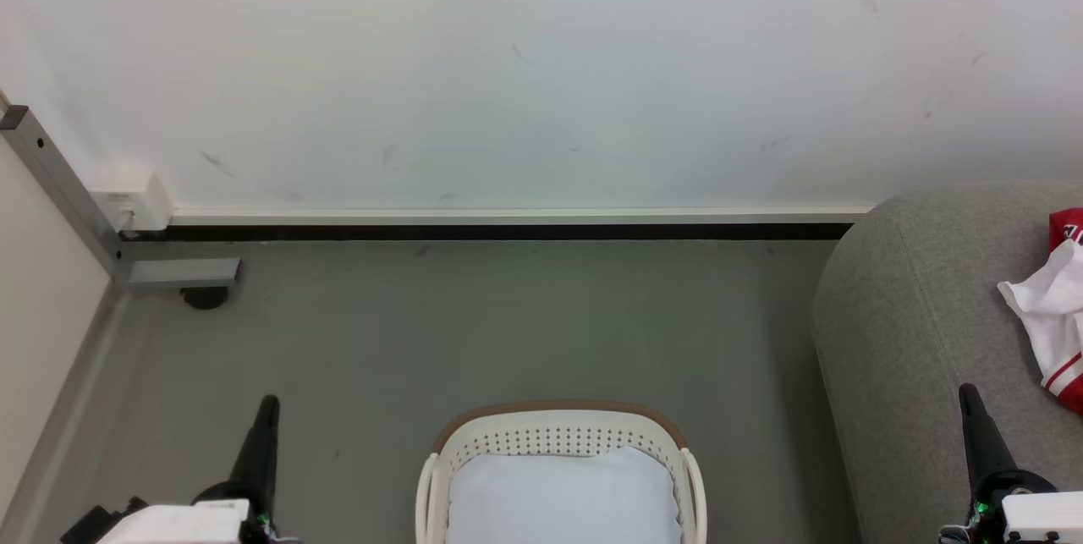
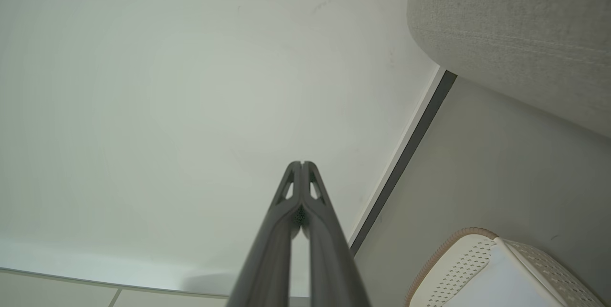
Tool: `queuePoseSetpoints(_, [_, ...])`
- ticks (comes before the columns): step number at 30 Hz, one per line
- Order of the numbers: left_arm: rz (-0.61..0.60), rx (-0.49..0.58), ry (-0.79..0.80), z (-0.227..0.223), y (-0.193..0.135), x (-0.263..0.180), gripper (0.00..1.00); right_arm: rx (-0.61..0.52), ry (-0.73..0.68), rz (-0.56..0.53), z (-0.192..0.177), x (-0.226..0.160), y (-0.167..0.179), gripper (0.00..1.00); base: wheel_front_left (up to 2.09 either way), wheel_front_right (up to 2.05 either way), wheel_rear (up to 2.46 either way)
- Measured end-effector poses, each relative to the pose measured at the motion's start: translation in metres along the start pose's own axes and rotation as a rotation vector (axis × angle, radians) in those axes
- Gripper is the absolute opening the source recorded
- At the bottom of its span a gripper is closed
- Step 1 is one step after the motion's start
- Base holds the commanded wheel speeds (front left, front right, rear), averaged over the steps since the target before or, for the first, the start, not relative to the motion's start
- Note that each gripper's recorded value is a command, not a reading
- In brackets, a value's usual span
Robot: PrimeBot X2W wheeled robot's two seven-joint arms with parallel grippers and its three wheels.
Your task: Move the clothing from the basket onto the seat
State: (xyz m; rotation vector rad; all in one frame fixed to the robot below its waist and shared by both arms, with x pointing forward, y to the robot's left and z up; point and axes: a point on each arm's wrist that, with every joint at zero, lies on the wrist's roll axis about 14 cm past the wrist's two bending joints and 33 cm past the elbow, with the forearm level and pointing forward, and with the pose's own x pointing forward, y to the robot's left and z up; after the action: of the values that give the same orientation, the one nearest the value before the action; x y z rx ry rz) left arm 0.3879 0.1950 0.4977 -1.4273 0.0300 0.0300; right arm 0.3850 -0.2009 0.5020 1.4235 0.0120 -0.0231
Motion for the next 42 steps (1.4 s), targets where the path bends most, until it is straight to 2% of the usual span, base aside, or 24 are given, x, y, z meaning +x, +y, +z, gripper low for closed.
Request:
queuePoseSetpoints(22, [-0.027, -0.143, 0.002, 0.0044, -0.0056, -0.0004, 0.00, 0.146, 0.009, 0.015, -0.0007, 0.0021, 0.0026, 0.00, 0.00, 0.00, 0.00])
queuePoseSetpoints(42, [-0.027, -0.144, 0.002, 0.0045, -0.0058, -0.0003, 0.00, 0.150, 0.008, 0.015, -0.0007, 0.0022, 0.0027, 0.00, 0.00, 0.00, 0.00])
